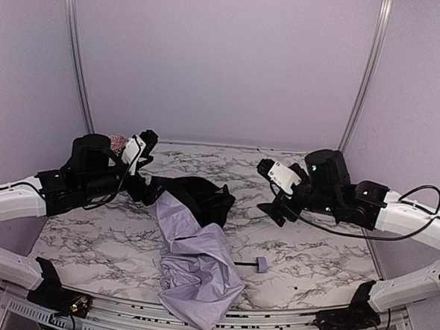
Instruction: Put away the umbrella
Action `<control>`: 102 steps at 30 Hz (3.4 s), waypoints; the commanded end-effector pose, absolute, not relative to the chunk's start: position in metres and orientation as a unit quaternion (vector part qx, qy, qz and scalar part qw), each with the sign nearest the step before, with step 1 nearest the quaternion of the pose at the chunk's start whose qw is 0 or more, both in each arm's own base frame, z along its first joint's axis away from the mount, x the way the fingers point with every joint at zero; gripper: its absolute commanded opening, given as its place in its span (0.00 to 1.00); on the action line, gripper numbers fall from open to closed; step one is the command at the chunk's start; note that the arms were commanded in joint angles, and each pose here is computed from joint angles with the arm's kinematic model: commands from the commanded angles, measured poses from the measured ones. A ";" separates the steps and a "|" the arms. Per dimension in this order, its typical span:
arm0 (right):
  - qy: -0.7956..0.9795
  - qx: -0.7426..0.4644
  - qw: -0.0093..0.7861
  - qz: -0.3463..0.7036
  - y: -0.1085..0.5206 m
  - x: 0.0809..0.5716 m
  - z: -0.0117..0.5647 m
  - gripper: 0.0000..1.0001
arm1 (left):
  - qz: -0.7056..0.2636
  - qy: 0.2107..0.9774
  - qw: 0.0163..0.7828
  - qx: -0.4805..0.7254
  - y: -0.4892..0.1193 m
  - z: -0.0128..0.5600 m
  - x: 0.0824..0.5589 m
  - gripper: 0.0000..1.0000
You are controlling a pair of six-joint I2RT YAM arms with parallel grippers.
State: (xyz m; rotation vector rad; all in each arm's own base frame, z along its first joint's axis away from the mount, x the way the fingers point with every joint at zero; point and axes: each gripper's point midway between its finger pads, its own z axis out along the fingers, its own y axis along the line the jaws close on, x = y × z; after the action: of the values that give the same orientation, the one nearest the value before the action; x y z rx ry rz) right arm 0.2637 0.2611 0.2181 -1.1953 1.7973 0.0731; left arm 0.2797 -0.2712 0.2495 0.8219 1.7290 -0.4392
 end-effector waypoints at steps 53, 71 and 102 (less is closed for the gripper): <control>0.681 -0.601 0.220 0.356 0.552 0.214 0.187 0.38 | 0.013 0.844 0.521 0.123 -0.175 0.198 0.331 0.98; 0.700 -0.454 0.319 0.449 0.472 0.271 0.295 0.00 | 0.017 0.839 0.531 0.122 -0.159 0.206 0.333 0.88; 0.844 -0.230 0.286 0.391 0.344 0.394 0.109 0.00 | -0.182 0.514 0.529 0.651 -0.407 0.222 0.212 0.80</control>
State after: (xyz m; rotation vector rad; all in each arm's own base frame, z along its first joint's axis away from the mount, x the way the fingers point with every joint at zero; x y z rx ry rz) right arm 0.3837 0.3454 0.1303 -0.5888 2.2215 1.0940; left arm 0.2060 -0.3875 0.2185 1.5276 1.2859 -0.4328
